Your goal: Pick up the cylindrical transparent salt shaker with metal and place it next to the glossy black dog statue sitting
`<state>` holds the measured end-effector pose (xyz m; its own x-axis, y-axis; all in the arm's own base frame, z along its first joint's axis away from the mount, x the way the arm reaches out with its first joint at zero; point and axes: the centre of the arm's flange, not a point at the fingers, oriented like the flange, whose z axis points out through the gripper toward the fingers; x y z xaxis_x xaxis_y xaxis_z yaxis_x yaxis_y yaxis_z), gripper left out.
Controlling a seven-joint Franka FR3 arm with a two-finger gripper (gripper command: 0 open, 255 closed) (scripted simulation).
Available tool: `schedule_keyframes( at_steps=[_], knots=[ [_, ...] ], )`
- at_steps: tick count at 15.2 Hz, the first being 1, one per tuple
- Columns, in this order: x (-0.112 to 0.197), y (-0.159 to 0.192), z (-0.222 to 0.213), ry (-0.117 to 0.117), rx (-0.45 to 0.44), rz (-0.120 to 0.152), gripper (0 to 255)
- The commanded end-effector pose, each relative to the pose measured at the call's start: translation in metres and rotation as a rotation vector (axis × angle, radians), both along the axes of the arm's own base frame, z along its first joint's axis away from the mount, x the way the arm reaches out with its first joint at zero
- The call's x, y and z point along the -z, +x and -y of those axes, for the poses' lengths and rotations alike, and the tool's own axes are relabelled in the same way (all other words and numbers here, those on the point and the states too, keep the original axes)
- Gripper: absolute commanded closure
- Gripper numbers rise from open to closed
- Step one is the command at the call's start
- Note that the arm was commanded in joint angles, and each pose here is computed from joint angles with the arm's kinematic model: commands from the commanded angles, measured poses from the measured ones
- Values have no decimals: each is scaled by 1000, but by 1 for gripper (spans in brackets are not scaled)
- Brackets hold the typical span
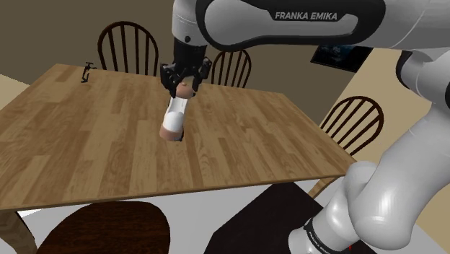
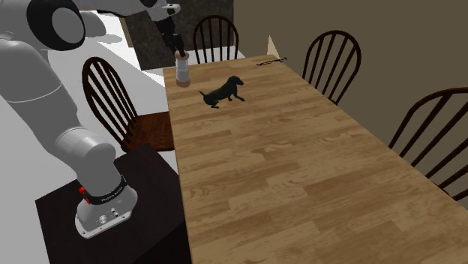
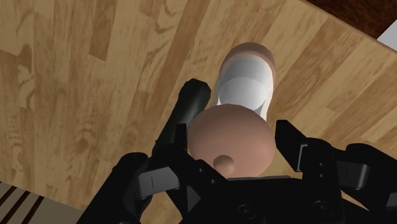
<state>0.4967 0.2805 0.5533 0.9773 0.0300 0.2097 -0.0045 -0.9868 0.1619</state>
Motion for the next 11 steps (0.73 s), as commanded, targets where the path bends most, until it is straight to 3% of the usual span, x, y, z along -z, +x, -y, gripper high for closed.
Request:
schedule_keyframes(
  at_steps=[1,11],
  knots=[
    [11,0,-1,0,0,1,255],
    [64,0,-1,0,0,1,255]
  ],
)
